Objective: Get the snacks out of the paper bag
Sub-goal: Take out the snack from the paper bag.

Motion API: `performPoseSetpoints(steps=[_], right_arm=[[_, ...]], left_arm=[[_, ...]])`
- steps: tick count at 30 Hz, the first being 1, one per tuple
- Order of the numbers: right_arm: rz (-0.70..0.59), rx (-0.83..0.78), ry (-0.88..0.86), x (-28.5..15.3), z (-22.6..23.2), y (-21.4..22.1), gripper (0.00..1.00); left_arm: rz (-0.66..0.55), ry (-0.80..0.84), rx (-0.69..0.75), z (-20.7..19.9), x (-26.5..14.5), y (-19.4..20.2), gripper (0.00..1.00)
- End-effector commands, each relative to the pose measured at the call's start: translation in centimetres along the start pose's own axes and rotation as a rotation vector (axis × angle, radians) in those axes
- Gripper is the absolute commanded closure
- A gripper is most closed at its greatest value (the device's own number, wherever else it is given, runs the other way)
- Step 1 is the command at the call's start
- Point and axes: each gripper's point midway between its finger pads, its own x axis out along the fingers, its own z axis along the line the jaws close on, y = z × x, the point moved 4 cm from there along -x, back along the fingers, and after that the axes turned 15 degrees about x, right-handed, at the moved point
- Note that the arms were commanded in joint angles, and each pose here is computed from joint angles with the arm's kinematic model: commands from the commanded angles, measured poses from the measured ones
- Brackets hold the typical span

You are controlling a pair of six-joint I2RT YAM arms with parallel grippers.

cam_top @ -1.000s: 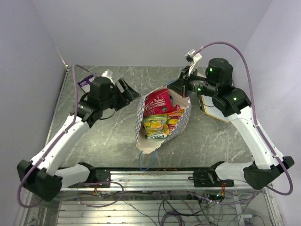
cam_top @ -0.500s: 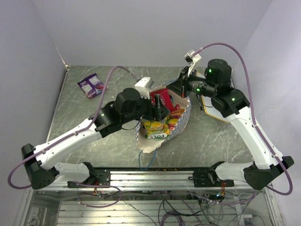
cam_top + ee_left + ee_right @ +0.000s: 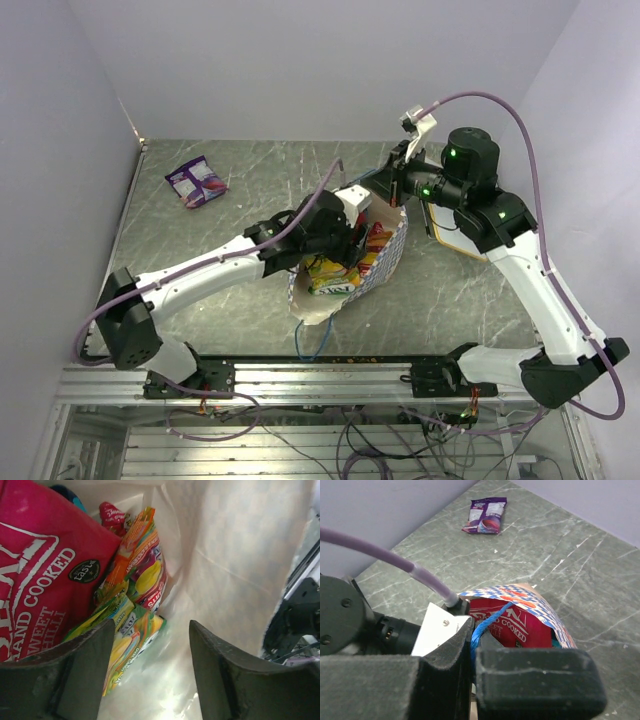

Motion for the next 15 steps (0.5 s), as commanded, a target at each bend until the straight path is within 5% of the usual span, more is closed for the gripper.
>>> performPoseSetpoints(steps=[1, 15], right_arm=[[-0.070, -0.021, -0.016, -1.3, 1.0, -1.3, 1.00], [-0.048, -0.035, -0.012, -0.7, 0.7, -1.4, 1.00]], left_arm=[[0.014, -0.043, 0.089, 0.9, 0.9, -0.2, 0.32], [0.050, -0.140, 0.049, 3.4, 4.1, 2.6, 0.15]])
